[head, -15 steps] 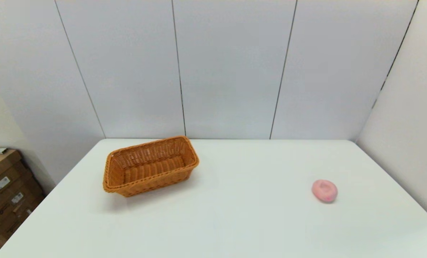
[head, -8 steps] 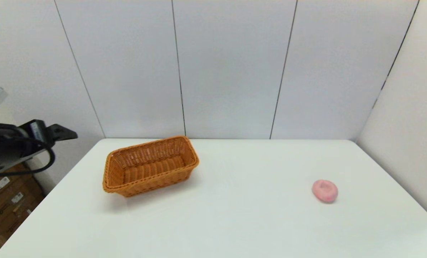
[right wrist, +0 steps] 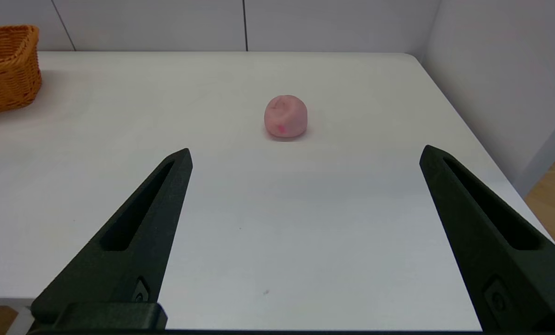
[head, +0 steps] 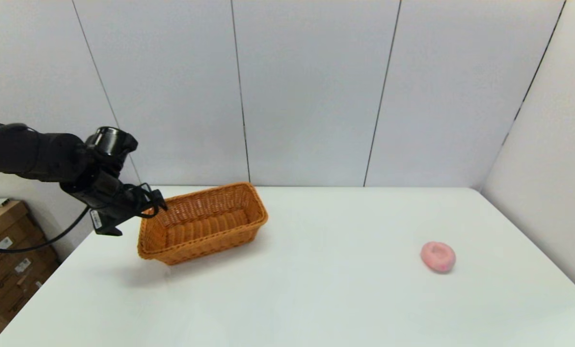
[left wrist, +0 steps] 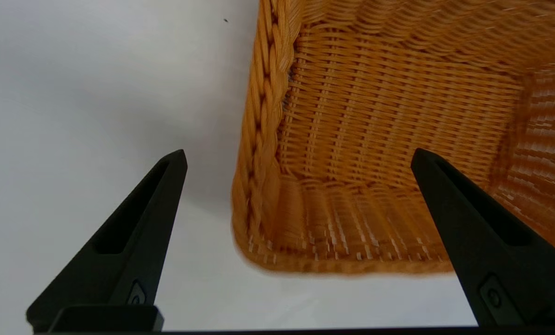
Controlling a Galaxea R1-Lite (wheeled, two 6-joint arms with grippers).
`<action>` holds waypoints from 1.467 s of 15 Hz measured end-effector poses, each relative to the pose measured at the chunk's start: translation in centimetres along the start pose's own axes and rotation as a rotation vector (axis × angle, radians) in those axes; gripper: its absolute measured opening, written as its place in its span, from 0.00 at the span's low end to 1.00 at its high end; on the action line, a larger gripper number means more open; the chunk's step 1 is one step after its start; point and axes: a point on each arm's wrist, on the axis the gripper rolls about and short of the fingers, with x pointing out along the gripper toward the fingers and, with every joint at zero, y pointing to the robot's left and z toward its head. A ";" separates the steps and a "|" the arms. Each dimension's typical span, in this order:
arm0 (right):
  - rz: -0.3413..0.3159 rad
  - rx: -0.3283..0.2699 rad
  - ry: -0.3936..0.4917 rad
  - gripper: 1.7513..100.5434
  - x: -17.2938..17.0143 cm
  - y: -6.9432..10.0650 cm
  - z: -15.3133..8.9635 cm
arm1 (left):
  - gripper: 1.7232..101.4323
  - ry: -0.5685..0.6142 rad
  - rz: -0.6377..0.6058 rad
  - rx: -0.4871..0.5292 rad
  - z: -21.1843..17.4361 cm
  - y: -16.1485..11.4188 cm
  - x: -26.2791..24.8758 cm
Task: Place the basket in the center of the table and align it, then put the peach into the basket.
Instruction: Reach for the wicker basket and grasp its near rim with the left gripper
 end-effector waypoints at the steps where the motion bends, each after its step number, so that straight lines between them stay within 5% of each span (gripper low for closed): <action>1: 0.000 0.000 0.000 0.97 0.0 0.0 0.0 | 0.96 0.034 0.012 -0.007 0.2 -0.2 1.7; 8: 0.000 0.000 0.001 0.97 0.0 0.0 0.0 | 0.95 0.191 0.071 -0.019 0.7 1.3 9.5; 12: 0.001 -0.003 0.004 0.97 0.0 0.0 0.0 | 0.58 0.252 0.050 -0.007 1.1 1.7 9.8; 15: 0.002 -0.003 0.006 0.97 0.0 0.0 0.0 | 0.40 0.248 0.032 -0.006 1.6 1.5 9.6; 16: 0.002 -0.004 0.006 0.97 0.0 0.0 0.0 | 0.23 0.250 0.029 -0.005 1.7 1.4 9.4; 22: 0.005 -0.017 0.006 0.97 0.0 0.0 0.0 | 0.24 0.304 -0.033 -0.028 2.6 0.6 7.5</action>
